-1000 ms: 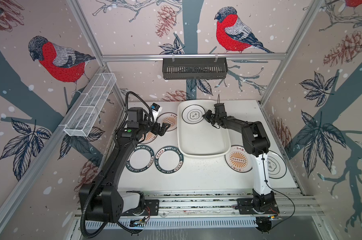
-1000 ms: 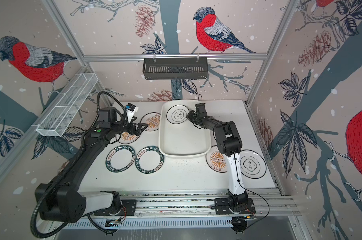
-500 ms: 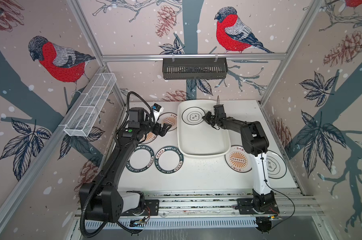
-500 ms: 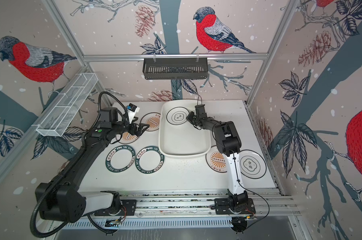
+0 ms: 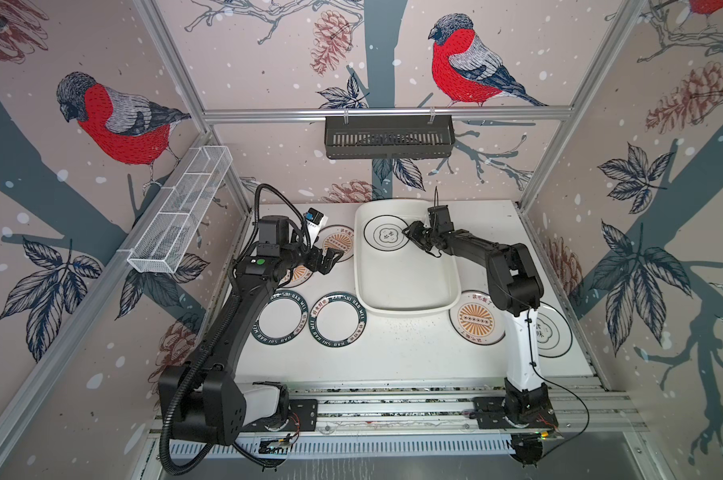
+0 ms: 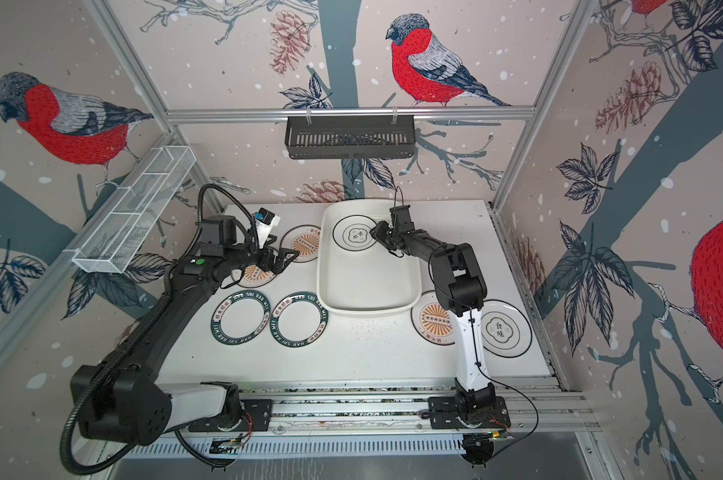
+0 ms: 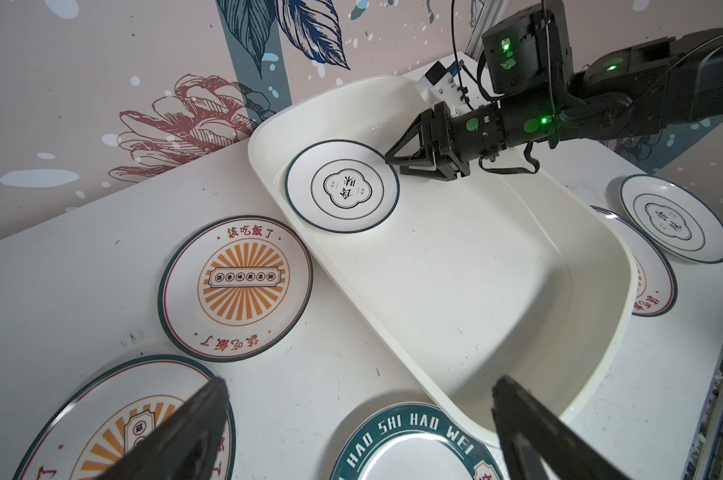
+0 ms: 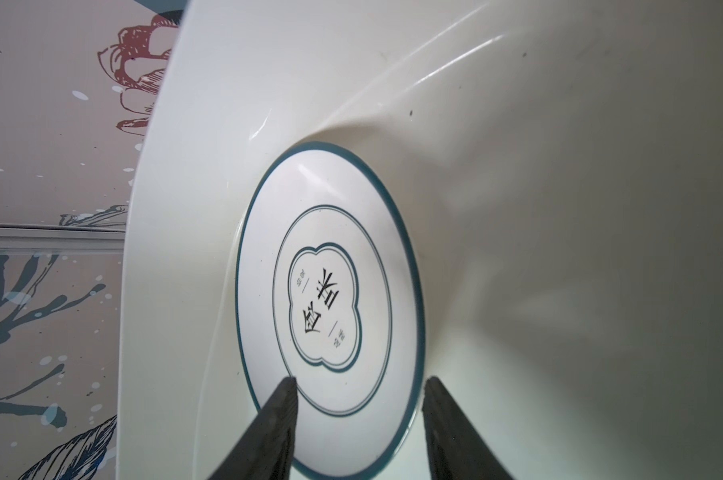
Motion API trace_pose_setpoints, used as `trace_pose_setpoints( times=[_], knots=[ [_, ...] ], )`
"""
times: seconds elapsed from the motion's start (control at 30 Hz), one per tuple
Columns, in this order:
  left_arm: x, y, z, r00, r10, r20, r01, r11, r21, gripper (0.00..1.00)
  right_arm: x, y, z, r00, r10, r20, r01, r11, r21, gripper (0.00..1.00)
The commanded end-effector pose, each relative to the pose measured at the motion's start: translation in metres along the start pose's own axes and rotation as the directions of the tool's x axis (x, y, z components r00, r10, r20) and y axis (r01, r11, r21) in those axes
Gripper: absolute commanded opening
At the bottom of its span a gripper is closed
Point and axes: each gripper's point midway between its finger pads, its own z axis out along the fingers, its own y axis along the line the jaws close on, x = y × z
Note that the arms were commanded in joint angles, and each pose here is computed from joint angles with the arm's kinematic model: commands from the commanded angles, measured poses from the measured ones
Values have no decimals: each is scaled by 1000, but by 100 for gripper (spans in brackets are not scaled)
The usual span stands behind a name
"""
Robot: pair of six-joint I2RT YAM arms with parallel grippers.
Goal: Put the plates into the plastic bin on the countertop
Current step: 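Open the right gripper and withdraw it toward the nearer plates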
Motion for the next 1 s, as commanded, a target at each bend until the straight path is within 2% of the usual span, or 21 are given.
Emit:
trace_pose_setpoints(
  times=[0.0, 0.2, 0.43, 0.6, 0.73, 0.87, 0.97],
  knots=[
    [2, -7, -2, 1000, 29, -10, -29, 999, 26, 98, 0, 10, -16, 998, -59, 3, 59, 998, 23, 53],
    [2, -8, -3, 999, 50, -16, -49, 998, 33, 99, 3, 25, -70, 987, -155, 39, 150, 983, 108, 57],
    [-1, -11, 0, 998, 67, -18, -66, 996, 55, 98, 9, -8, -173, 970, -173, 170, 126, 959, 255, 60],
    [1, -15, 7, 997, 66, -29, -63, 995, 81, 98, 25, -62, -241, 962, -79, 262, -18, 938, 346, 63],
    [3, -19, 14, 997, 67, -32, -64, 993, 102, 98, 32, -117, -292, 916, 8, 402, -180, 903, 391, 64],
    [7, -23, 20, 996, 70, -51, -64, 991, 120, 98, 40, -163, -334, 858, 48, 511, -317, 833, 454, 66],
    [9, -26, 23, 995, 75, -65, -66, 989, 130, 99, 44, -196, -365, 810, 57, 583, -427, 739, 521, 68]
  ],
)
